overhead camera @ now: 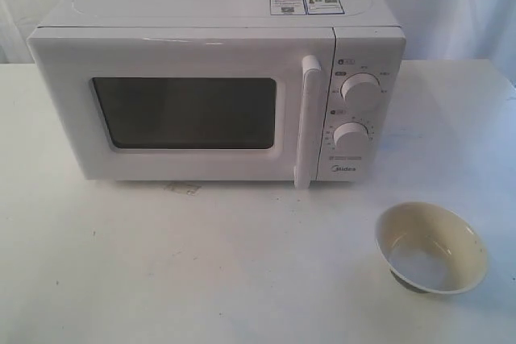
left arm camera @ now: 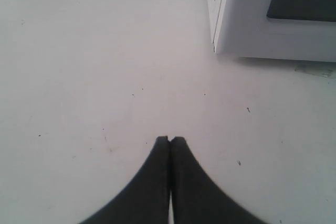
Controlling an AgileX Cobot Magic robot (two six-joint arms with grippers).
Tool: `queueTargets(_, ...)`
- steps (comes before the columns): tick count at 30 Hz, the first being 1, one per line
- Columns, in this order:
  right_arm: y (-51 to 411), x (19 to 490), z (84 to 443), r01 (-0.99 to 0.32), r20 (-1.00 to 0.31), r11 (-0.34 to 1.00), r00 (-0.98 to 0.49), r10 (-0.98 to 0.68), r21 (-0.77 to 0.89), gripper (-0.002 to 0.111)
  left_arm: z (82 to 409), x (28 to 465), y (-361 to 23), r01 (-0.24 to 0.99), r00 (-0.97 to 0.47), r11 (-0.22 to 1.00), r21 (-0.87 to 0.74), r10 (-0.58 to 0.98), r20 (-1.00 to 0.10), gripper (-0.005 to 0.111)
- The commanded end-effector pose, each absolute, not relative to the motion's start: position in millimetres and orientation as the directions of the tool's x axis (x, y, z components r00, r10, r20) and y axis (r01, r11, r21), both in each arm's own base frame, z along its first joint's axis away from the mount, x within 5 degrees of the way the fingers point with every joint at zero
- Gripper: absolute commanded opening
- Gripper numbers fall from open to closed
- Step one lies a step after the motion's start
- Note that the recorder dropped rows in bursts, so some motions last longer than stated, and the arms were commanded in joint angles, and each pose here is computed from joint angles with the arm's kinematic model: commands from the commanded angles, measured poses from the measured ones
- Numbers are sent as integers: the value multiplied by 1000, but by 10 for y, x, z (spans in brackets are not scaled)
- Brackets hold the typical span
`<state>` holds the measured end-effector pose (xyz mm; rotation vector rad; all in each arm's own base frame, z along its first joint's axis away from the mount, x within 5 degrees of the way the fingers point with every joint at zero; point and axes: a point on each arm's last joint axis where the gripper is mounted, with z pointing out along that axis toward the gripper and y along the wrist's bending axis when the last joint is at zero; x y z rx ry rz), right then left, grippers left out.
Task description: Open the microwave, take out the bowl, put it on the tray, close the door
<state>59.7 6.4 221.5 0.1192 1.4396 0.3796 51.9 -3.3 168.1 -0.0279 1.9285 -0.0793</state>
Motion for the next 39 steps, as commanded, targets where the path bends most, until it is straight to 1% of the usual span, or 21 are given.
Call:
queueTargets(1, 48, 552, 2199, -168, -940, 938, 114, 322, 302, 0, 1665, 516, -32, 13, -354, 997, -76, -67, -933, 0)
queueTargets(7, 55, 553, 2189, -171, -940, 936, 100, 327, 308, 0, 1665, 516, -32, 13, -354, 997, -76, -67, -933, 0)
queueTargets(13, 68, 553, 2175, -188, -908, 898, 63, 415, 398, 0, 1665, 516, -32, 13, -354, 997, -76, -67, -933, 0)
queueTargets(15, 85, 553, 2156, -196, -913, 899, 38, 406, 392, 0, 1665, 516, -32, 13, -354, 997, -76, -67, -933, 0)
queueTargets(16, 96, 552, 2144, -201, -927, 911, 28, 373, 360, 0, 1665, 516, -32, 13, -354, 997, -76, -67, -933, 0)
queueTargets(19, 120, 551, 2100, -208, -990, 969, 23, 142, 134, 0, 1665, 516, -32, 13, -354, 997, -76, -67, -933, 0)
queueTargets(20, 127, 550, 2067, -211, -995, 972, -6, 99, 98, 0, 1665, 516, -32, 13, -354, 997, -76, -67, -933, 0)
queueTargets(29, 108, 520, 1809, -169, -958, 981, -281, 49, 100, 0, 1665, 516, -32, 13, -354, 997, -76, -67, -933, 0)
queueTargets(37, 107, 520, 1807, -167, -958, 981, -284, 49, 99, 0, 1665, 516, -32, 13, -354, 997, -76, -67, -933, 0)
queueTargets(39, 93, 522, 1805, -141, -957, 985, -284, 54, 97, 0, 1665, 516, -32, 13, -354, 997, -76, -67, -933, 0)
